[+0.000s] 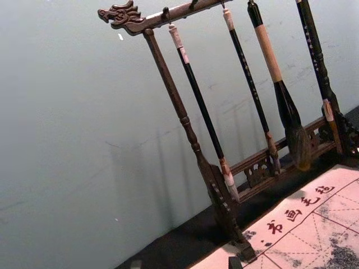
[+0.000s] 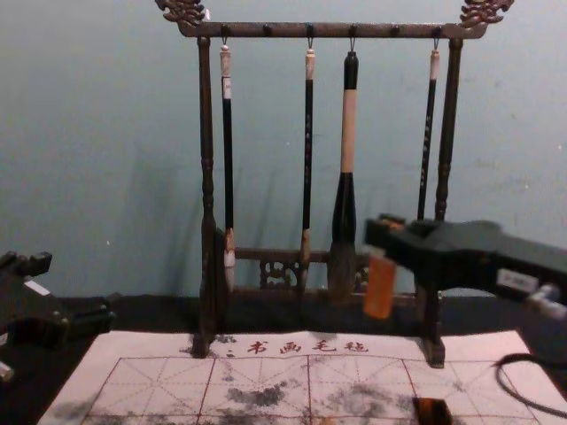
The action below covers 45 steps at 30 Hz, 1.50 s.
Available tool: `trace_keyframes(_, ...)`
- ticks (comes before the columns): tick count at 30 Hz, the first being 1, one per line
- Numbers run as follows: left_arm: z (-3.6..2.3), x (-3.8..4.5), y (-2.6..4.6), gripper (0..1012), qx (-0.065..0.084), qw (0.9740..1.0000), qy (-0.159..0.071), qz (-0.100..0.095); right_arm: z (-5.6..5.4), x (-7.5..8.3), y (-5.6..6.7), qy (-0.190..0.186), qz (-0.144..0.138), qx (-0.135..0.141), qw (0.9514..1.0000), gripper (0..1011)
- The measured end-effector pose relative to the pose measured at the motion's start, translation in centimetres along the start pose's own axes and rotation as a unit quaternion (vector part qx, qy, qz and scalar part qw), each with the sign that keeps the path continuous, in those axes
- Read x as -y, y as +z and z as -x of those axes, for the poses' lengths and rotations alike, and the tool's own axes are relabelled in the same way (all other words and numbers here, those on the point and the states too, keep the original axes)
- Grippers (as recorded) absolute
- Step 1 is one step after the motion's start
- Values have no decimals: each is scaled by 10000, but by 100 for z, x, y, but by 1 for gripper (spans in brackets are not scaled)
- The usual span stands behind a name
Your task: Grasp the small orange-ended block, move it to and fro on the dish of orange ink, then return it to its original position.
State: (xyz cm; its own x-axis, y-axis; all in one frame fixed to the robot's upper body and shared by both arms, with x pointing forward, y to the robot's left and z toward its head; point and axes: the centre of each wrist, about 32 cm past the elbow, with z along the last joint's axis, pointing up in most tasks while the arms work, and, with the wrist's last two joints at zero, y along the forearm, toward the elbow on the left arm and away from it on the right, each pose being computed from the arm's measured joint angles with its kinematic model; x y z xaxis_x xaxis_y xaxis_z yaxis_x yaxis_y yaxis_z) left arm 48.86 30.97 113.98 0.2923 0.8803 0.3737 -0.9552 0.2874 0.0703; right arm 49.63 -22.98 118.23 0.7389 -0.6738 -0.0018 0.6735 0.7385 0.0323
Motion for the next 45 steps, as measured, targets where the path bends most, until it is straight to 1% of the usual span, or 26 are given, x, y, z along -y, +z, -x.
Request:
trace_keyframes(2,0,0,0,1001,0,10000,0,0,32,89,5,-174,-34,21,9998,129)
trace_keyframes(5,0,0,0,1002,0,10000,0,0,65,175,-7,-346,-36,36,9994,129)
trace_keyframes(6,0,0,0,1001,0,10000,0,0,89,228,-25,-449,-27,39,9990,129)
trace_keyframes(11,0,0,0,1001,0,10000,0,0,148,356,-110,-737,47,35,9973,129)
trace_keyframes(17,0,0,0,1001,0,10000,0,0,203,433,-235,-951,192,-62,9953,129)
trace_keyframes(22,0,0,0,1001,0,10000,0,0,217,436,-317,-1024,285,-173,9942,129)
trace_keyframes(28,0,0,0,1001,0,10000,0,0,214,406,-382,-1029,375,-290,9936,129)
trace_keyframes(37,0,0,0,1001,0,10000,0,0,201,360,-430,-1012,482,-378,9930,129)
trace_keyframes(45,0,0,0,1001,0,10000,0,0,204,341,-449,-1011,529,-412,9926,129)
